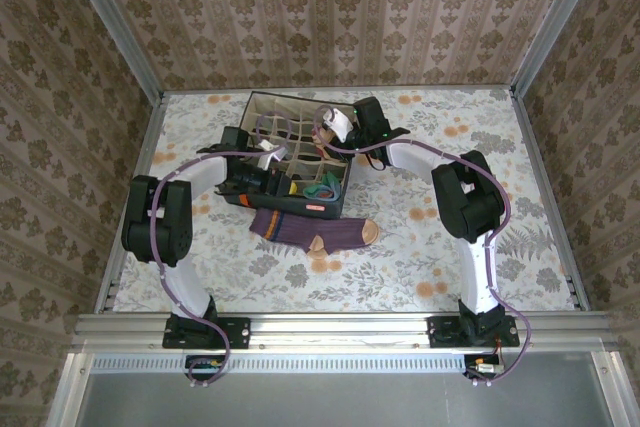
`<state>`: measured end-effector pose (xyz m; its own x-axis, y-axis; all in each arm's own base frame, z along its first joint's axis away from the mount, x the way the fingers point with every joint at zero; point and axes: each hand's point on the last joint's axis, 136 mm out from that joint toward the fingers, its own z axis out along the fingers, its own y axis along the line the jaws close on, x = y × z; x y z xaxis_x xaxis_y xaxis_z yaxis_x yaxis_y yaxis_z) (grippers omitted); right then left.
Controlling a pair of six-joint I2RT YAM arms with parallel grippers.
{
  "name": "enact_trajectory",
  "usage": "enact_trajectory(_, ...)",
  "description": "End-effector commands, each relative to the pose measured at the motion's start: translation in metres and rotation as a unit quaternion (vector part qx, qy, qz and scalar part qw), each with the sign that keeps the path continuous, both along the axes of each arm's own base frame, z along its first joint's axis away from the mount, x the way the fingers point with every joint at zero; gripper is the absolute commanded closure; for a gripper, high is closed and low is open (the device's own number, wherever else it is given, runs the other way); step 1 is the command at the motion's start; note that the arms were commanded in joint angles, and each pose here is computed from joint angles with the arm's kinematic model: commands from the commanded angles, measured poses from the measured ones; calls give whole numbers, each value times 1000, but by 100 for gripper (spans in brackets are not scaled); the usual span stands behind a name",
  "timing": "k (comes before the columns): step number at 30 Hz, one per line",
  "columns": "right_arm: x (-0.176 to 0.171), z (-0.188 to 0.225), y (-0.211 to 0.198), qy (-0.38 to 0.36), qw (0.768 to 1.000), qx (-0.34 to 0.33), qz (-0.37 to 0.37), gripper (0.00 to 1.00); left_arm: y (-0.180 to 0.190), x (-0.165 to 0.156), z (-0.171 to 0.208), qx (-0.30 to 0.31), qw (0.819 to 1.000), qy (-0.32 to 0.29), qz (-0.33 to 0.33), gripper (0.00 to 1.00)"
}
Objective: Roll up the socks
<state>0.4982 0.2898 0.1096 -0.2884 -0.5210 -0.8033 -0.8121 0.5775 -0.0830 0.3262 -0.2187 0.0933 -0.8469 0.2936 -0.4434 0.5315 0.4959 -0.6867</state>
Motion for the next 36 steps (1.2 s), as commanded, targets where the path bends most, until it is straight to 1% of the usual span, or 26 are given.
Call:
enact_trajectory(1, -3, 4, -7, 4, 1000, 7, 16, 99, 7, -13, -5, 3, 1000, 16, -1, 79)
enact_trajectory(4, -14, 3, 1, 25, 998, 26, 42, 99, 2, -5, 16, -29, 999, -34, -2, 66)
enact_trajectory(7, -21, 2, 6, 39, 997, 39, 60, 99, -4, 6, 42, -57, 994, -88, -4, 56)
enact_trajectory(11, -26, 17, 10, 29, 994, 72, 71, 100, -11, 20, 76, -90, 985, -145, -15, 52)
enact_trajectory(13, -31, 28, 14, 30, 991, 90, 89, 100, -14, 24, 92, -102, 977, -183, -27, 51)
enact_trajectory(17, -36, 48, 18, 40, 987, 105, 111, 100, -15, 25, 108, -111, 959, -254, -58, 50)
enact_trajectory(21, -43, 66, 20, 50, 982, 121, 133, 100, -14, 25, 118, -112, 938, -315, -91, 50)
enact_trajectory(23, -47, 75, 20, 54, 980, 130, 142, 100, -13, 23, 125, -104, 924, -352, -109, 50)
enact_trajectory(25, -51, 87, 20, 55, 978, 137, 150, 100, -12, 18, 133, -101, 900, -401, -138, 47)
enact_trajectory(27, -56, 98, 20, 53, 975, 143, 162, 100, -11, 12, 142, -98, 876, -445, -161, 40)
enact_trajectory(28, -61, 105, 20, 50, 972, 148, 174, 100, -11, 10, 146, -95, 864, -465, -171, 36)
enact_trajectory(30, -69, 115, 22, 49, 967, 156, 194, 100, -11, 6, 156, -92, 845, -491, -190, 32)
enact_trajectory(33, -83, 132, 23, 61, 958, 173, 221, 100, -13, -1, 169, -92, 827, -508, -221, 29)
enact_trajectory(36, -96, 147, 25, 85, 945, 196, 249, 100, -17, -6, 173, -84, 821, -508, -246, 28)
